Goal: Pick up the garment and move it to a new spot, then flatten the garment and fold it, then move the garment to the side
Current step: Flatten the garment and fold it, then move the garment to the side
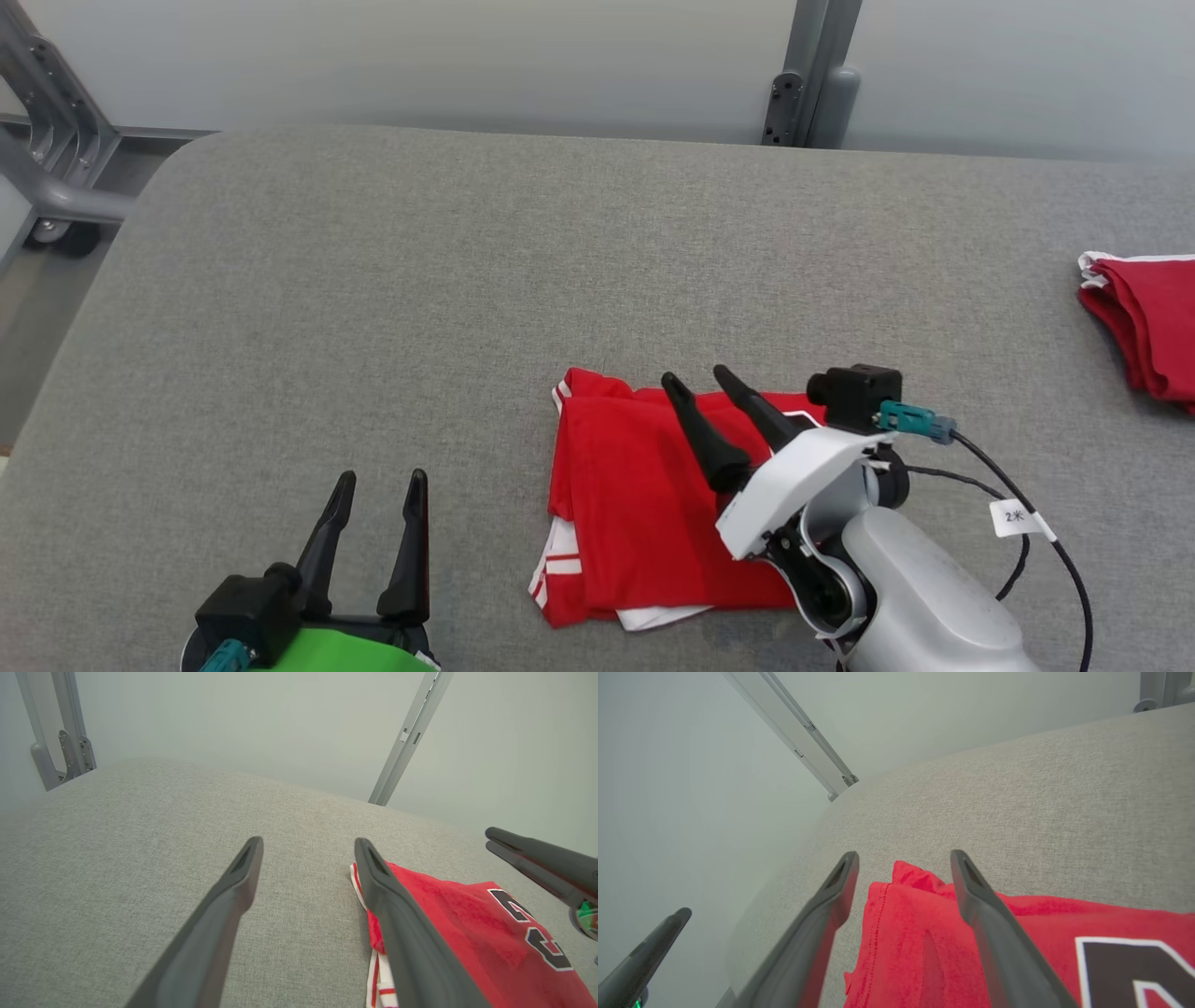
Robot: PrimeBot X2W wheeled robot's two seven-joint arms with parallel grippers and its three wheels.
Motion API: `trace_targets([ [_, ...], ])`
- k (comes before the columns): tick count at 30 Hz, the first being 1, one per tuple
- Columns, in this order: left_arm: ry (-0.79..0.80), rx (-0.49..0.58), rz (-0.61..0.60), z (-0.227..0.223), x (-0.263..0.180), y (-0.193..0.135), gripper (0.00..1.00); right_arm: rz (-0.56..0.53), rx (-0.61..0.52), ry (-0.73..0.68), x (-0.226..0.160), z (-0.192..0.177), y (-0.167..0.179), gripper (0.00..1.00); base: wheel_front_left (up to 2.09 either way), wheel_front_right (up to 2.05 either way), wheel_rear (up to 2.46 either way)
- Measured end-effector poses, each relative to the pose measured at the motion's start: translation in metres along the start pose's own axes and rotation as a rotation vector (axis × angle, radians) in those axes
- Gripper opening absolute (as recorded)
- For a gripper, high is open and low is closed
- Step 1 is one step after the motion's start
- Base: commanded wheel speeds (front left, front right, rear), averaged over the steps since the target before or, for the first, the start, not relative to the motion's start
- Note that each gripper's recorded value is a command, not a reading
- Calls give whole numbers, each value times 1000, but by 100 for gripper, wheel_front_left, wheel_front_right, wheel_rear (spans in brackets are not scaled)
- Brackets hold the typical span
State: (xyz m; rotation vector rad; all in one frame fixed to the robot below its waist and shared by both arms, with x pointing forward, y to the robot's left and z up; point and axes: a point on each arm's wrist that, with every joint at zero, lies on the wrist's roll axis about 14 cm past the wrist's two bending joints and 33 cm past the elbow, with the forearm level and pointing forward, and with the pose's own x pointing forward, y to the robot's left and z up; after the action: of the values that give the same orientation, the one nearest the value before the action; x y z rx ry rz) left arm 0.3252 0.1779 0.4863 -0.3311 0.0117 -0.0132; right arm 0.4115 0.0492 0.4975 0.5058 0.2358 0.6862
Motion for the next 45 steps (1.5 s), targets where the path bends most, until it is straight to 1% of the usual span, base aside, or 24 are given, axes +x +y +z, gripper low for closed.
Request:
trace_targets([
  [5, 4, -1, -19, -1, 2, -5, 100, -72, -38, -74, -13, 16, -23, 100, 0, 0, 0],
  [9, 1, -2, -27, 0, 3, -8, 100, -137, -108, -170, -27, 40, -45, 100, 0, 0, 0],
  [14, -5, -1, -32, 1, 5, -11, 100, -246, -224, -254, -57, 61, -72, 100, 0, 0, 0],
  [18, -3, 12, -38, 0, 5, -13, 100, -319, -308, -301, -82, 74, -84, 100, 0, 0, 0],
  [22, -10, 23, -44, 2, 7, -16, 100, -389, -352, -333, -108, 80, -93, 100, 0, 0, 0],
  [31, -21, 20, -44, 2, 10, -20, 100, -473, -338, -372, -147, 80, -102, 100, 0, 0, 0],
  [38, -33, 45, -69, 4, 13, -26, 100, -496, -335, -392, -159, 83, -103, 100, 0, 0, 0],
  [45, -31, 41, -75, 3, 13, -29, 100, -502, -329, -389, -160, 81, -105, 100, 0, 0, 0],
])
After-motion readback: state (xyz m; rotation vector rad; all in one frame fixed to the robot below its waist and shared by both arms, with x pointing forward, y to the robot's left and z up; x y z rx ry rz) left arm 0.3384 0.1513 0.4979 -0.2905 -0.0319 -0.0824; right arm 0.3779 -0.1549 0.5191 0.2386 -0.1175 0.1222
